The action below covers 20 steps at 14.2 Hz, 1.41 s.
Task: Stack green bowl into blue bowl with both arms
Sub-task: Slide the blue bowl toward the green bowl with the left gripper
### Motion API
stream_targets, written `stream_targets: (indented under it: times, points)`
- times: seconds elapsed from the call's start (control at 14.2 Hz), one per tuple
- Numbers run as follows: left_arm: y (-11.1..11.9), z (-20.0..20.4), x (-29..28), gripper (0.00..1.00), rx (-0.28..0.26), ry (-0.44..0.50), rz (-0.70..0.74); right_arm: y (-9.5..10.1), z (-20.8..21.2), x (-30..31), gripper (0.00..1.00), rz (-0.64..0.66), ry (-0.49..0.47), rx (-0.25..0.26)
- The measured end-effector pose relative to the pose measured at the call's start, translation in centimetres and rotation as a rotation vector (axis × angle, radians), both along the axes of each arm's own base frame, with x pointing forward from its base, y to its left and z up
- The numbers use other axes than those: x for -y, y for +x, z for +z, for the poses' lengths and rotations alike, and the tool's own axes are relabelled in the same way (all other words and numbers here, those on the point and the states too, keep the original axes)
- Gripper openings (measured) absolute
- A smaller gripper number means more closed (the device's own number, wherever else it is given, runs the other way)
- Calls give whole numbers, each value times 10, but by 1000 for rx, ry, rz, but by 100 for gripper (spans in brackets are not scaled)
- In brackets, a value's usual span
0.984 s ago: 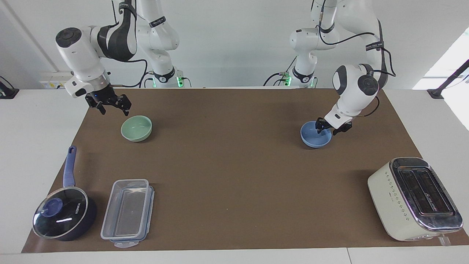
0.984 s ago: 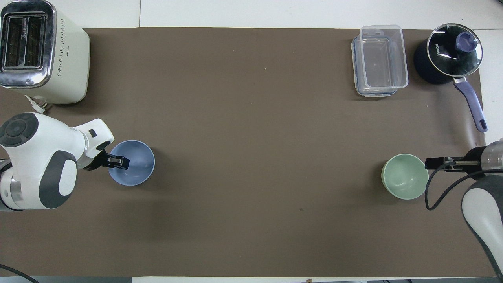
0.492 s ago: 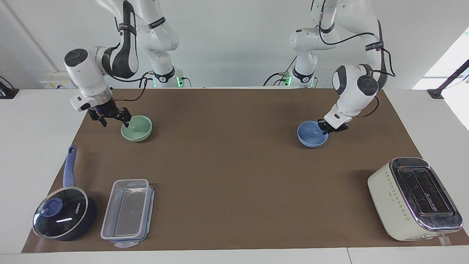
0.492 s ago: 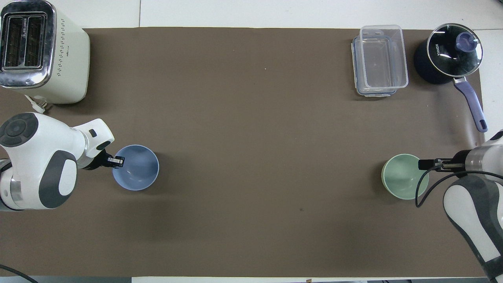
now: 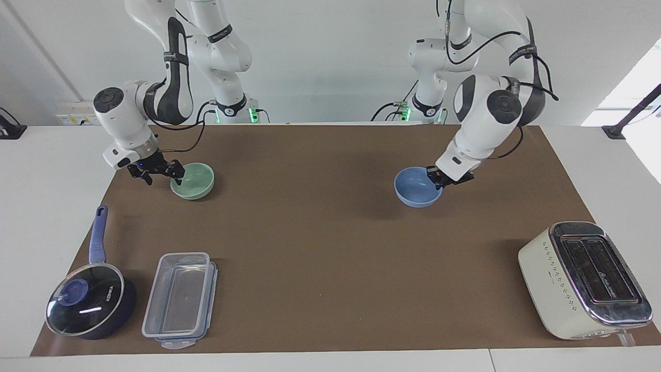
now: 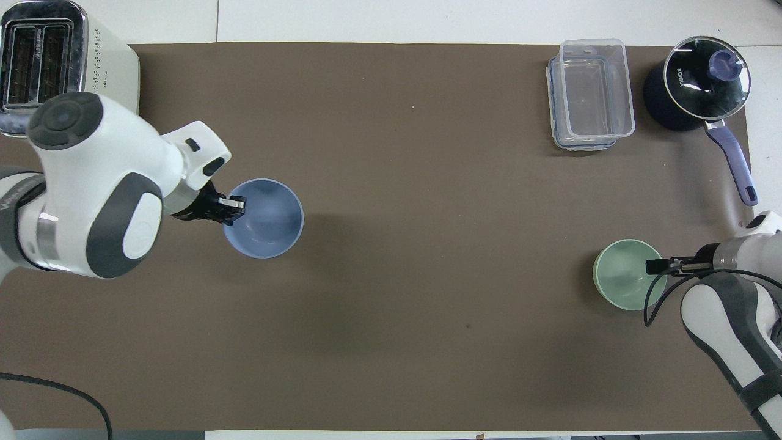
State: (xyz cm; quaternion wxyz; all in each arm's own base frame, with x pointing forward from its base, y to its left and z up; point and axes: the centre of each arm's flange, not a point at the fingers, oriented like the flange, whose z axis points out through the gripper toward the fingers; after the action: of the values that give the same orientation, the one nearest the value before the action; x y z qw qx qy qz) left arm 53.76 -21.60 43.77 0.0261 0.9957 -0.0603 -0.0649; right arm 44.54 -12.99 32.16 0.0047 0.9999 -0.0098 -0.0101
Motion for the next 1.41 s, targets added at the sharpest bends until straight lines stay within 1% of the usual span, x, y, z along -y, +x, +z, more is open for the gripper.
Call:
stream_targets:
  times: [0.14,0.28,0.42,0.49,0.63,0.7,0.84,0.91,0.98,1.12,1.26,1.34,1.41]
  points:
    - [-27,-13,69,4,-18,-9,4,-3,-5,-3,100,-7,14,-8]
    - [-55,-34,120,4,-38,-20,-6,-7,-10,-6,97,-10,21,-19]
    - [-79,-59,150,4,-62,-26,-12,-9,-12,-7,83,-6,24,-24]
    - [-85,-69,156,4,-80,-37,-6,-9,-12,-7,82,11,26,-25]
    - [-88,-84,158,4,-106,-53,16,-10,-13,-7,60,40,33,-32]
    - [-87,-90,159,4,-106,-56,20,-12,-14,-8,46,45,37,-40]
    - [-88,-97,162,4,-108,-55,19,-13,-15,-8,26,41,47,-52]
    - [-89,-100,165,4,-106,-56,16,-14,-14,-9,14,30,58,-51]
    - [-90,-102,168,4,-102,-58,11,-13,-8,-9,8,19,73,-44]
    - [-95,-106,173,4,-97,-59,1,-11,2,-9,6,14,84,-41]
    - [-97,-107,176,4,-96,-59,-5,-4,13,-7,6,16,88,-47]
    - [-98,-107,177,11,-96,-59,-7,2,23,-6,6,17,90,-47]
    - [-97,-106,176,21,-95,-60,-7,7,33,-5,6,19,90,-41]
